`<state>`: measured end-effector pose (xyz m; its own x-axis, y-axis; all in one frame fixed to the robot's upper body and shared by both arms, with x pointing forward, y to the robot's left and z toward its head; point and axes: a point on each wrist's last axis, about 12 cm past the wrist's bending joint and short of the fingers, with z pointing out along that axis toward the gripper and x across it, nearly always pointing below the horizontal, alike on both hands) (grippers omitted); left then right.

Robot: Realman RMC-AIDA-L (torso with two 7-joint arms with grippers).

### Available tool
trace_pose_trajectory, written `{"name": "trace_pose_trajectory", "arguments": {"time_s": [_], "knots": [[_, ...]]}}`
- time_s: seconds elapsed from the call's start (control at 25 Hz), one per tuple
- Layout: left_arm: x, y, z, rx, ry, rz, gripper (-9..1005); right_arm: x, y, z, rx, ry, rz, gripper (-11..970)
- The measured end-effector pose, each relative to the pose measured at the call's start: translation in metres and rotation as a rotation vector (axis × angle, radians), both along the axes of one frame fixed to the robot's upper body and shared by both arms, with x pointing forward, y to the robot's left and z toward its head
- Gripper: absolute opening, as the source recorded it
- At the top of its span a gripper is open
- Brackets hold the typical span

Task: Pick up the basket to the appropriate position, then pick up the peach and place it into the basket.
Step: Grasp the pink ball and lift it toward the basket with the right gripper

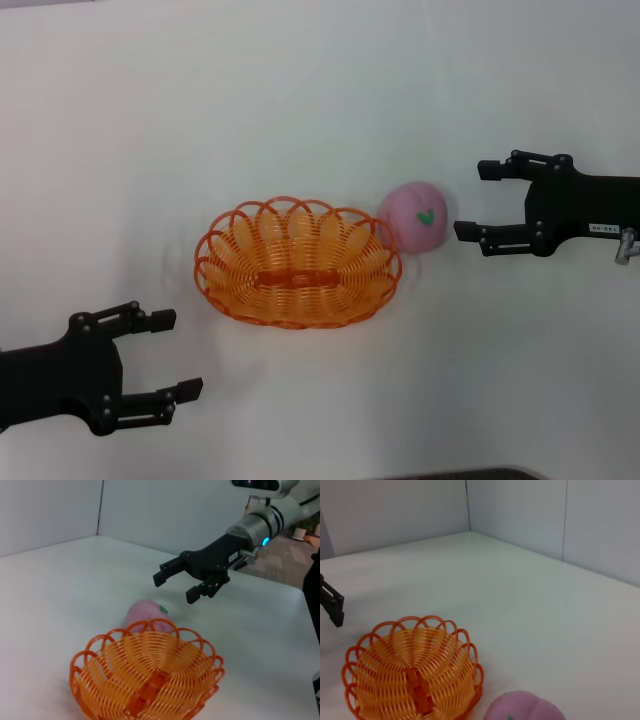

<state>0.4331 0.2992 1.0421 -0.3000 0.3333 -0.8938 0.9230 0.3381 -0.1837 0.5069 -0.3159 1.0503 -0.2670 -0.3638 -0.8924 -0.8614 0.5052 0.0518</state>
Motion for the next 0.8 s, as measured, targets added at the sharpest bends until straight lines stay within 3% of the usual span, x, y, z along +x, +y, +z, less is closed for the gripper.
{"name": "trace_pose_trajectory", "arguments": {"time_s": [0.36, 0.56, 0.8], "knots": [[-0.001, 0.0, -0.002, 0.005, -0.009, 0.004, 831, -0.003, -0.003, 0.008, 0.072, 0.052, 0.001, 934], [-0.001, 0.0, -0.003, -0.001, -0.01, 0.01, 831, 0.003, -0.012, 0.025, 0.148, 0.202, -0.052, 934], [0.0, 0.001, -0.002, -0.011, -0.013, 0.02, 832, 0.022, -0.01, 0.047, 0.134, 0.412, -0.112, 935]]}}
